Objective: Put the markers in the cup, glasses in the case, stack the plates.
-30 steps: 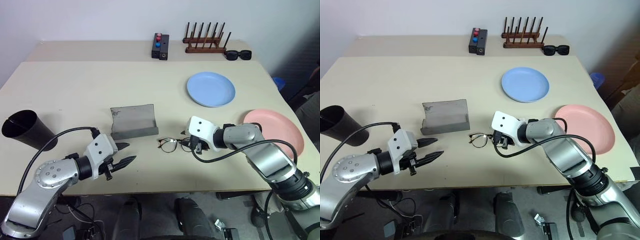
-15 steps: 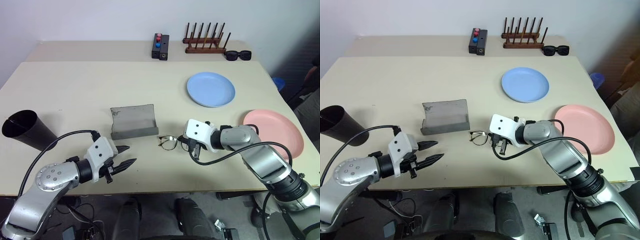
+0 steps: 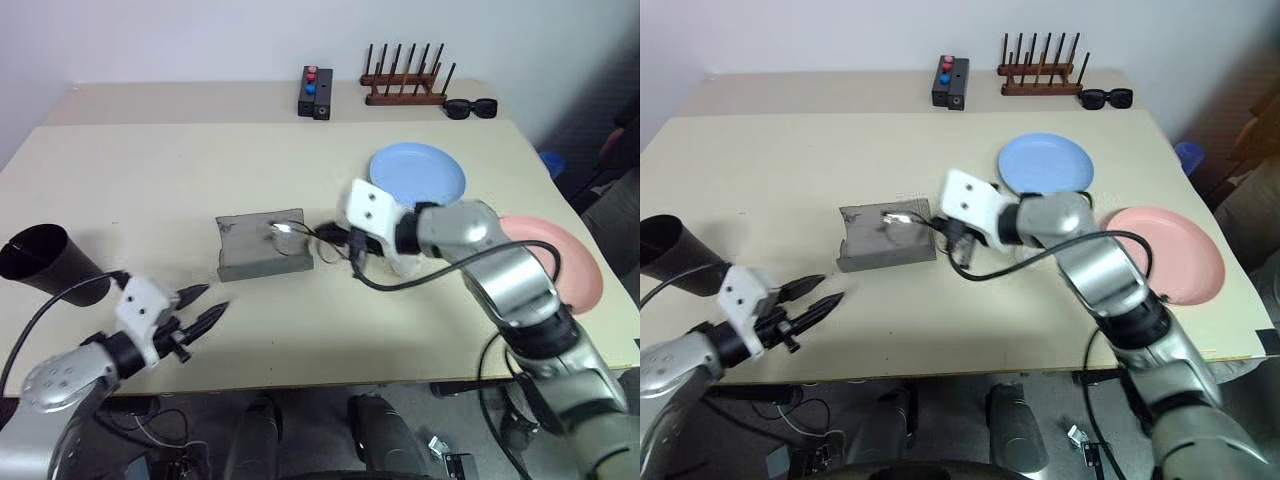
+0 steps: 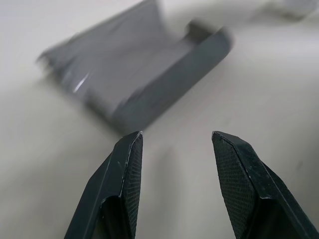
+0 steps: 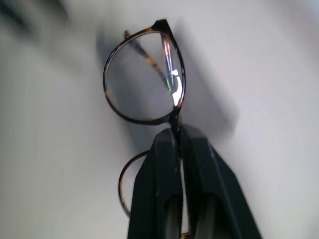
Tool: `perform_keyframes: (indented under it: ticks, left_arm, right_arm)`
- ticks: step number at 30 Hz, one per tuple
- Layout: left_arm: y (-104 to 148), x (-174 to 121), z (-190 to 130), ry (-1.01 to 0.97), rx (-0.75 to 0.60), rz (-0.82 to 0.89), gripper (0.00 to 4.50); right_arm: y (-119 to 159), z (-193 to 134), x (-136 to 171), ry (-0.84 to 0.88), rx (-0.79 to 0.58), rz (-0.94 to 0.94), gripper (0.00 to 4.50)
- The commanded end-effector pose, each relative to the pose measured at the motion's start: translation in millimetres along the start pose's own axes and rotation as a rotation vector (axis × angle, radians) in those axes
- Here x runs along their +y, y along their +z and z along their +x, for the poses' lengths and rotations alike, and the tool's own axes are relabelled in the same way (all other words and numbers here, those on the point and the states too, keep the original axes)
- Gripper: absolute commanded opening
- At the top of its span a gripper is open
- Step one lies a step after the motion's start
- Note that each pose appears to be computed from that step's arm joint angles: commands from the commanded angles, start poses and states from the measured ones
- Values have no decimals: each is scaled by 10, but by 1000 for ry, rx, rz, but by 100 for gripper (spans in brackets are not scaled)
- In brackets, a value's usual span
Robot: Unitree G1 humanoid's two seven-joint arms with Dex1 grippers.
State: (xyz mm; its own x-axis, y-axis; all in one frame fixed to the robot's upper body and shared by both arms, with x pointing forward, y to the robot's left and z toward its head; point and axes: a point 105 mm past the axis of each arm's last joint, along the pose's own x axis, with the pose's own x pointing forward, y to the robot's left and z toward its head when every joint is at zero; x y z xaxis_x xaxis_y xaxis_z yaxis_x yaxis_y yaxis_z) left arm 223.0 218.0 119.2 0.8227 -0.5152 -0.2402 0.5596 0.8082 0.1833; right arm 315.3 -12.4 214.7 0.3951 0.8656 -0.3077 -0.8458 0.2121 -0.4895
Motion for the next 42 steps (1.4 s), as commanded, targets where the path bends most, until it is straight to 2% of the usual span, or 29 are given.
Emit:
perform_keyframes:
  ticks: [1, 5, 10, 16, 34, 35, 36, 38, 40, 41, 42]
  left_arm:
    - [88, 72, -99, 31, -67, 0, 224]
    - [82, 136, -142, 74, -83, 9, 224]
    - [110, 71, -162, 82, -88, 5, 224]
    - [105, -92, -188, 30, -71, -25, 224]
    - [14, -100, -88, 1, -61, -17, 224]
    - [11, -99, -89, 1, -61, -16, 224]
    - [11, -98, -88, 2, -62, -15, 224]
    - [20, -99, -82, 2, -66, -14, 224]
    - [20, -101, -79, 2, -68, -14, 224]
    - [13, -104, -77, 2, -68, -14, 224]
    - [6, -106, -75, 2, -68, -14, 224]
  right_arm:
    - [193, 272, -75, 5, -51, -29, 7]
    - [284, 615, 12, 79, -83, -58, 7]
    - [117, 891, 69, 107, -46, -74, 7]
    - [-126, 801, -38, 67, 22, -103, 7]
    - [-308, 703, 41, 72, 87, -116, 7]
    - [-299, 709, 31, 66, 83, -117, 66]
    - [-288, 715, 19, 58, 80, -118, 93]
    - [-259, 723, -18, 35, 70, -123, 191]
    - [-241, 728, -35, 24, 65, -126, 306]
    - [-236, 729, -40, 20, 63, -131, 345]
    - [-231, 730, -44, 17, 61, -134, 403]
